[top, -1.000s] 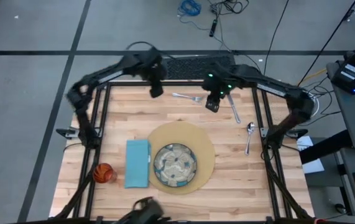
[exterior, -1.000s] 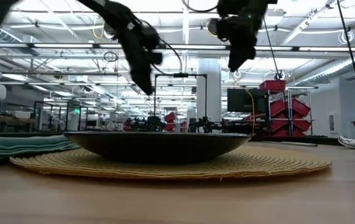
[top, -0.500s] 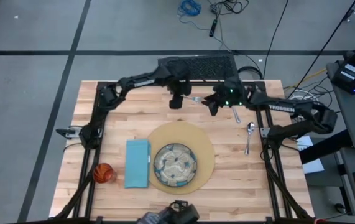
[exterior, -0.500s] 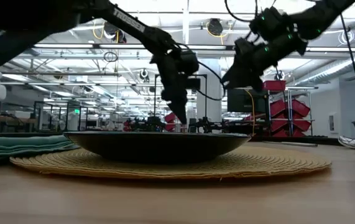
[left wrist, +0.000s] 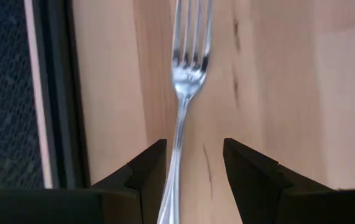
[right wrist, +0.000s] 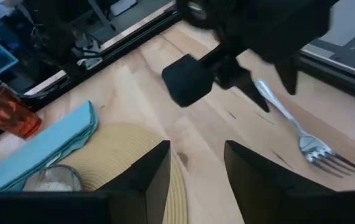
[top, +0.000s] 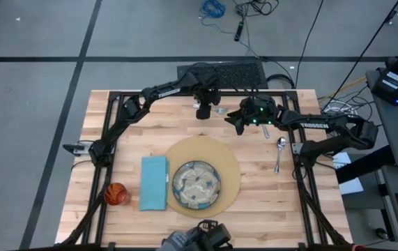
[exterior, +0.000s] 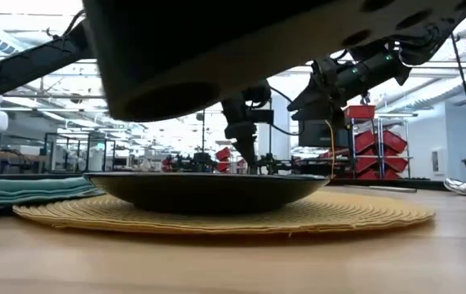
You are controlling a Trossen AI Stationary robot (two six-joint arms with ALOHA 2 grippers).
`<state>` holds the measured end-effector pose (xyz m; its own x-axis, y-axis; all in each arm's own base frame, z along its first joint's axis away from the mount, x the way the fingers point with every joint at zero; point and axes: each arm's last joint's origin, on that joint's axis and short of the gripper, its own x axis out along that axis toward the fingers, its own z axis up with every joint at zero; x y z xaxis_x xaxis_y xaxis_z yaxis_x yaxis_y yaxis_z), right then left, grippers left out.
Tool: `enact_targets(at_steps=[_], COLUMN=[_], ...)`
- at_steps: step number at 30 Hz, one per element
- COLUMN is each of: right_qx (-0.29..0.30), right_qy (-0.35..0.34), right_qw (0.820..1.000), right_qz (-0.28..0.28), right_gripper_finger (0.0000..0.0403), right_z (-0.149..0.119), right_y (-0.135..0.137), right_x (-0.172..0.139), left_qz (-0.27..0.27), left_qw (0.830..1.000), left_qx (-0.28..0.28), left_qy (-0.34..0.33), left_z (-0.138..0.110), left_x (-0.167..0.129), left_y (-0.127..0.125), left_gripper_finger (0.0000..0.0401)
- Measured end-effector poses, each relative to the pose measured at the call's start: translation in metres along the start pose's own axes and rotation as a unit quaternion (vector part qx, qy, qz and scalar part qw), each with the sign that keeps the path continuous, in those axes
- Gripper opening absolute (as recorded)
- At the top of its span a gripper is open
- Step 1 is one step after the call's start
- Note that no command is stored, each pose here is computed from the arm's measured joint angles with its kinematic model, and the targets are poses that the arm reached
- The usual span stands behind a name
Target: Set table place
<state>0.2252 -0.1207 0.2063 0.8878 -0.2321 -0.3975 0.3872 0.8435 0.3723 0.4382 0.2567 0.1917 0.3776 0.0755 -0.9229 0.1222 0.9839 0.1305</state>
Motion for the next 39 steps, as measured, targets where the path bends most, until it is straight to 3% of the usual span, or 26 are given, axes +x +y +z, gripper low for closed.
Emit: enact_targets(at_steps=[9, 15, 19, 24, 30, 32, 34, 36, 39], right_qx=[-0.006, -0.009, -0.006, -0.019, -0.048, -0.022, 0.043, 0.113, 0.174], right_qy=[-0.006, -0.02, -0.022, -0.021, -0.014, 0.014, 0.016, 0.003, -0.001], right_qw=[1.0, 1.0, 1.0, 0.999, 0.998, 0.998, 0.995, 0.987, 0.977], right_qz=[0.011, 0.015, 0.017, 0.02, -0.027, -0.056, -0.087, -0.11, -0.128], right_gripper_finger=[0.0141, 0.0141, 0.0141, 0.0141, 0.0141, 0.0141, 0.0141, 0.0141, 0.0141], right_z=[0.0, 0.003, 0.004, 0.003, 0.001, -0.002, 0.0, 0.003, 0.003], right_y=[0.005, 0.006, 0.006, 0.009, 0.003, -0.008, -0.022, -0.036, -0.053], right_x=[0.001, 0.001, 0.001, 0.001, 0.001, -0.001, -0.004, -0.007, -0.007], left_qz=[-0.054, -0.118, -0.158, -0.147, -0.076, -0.055, -0.043, -0.041, -0.038], left_qw=[0.996, 0.984, 0.969, 0.958, 0.977, 0.983, 0.986, 0.987, 0.988], left_qx=[-0.056, -0.105, -0.15, -0.21, -0.197, -0.172, -0.159, -0.151, -0.147], left_qy=[-0.043, -0.078, -0.113, -0.126, -0.034, 0.012, 0.04, 0.045, 0.041], left_z=[-0.005, -0.004, -0.012, -0.013, -0.023, -0.029, -0.032, -0.033, -0.032], left_x=[-0.003, -0.004, -0.004, -0.005, -0.005, -0.005, -0.004, -0.004, -0.005], left_y=[0.007, 0.005, 0.018, 0.028, 0.024, 0.022, 0.02, 0.02, 0.021], left_gripper_finger=[0.0145, 0.0145, 0.0145, 0.0145, 0.0145, 0.0145, 0.0145, 0.0145, 0.0145])
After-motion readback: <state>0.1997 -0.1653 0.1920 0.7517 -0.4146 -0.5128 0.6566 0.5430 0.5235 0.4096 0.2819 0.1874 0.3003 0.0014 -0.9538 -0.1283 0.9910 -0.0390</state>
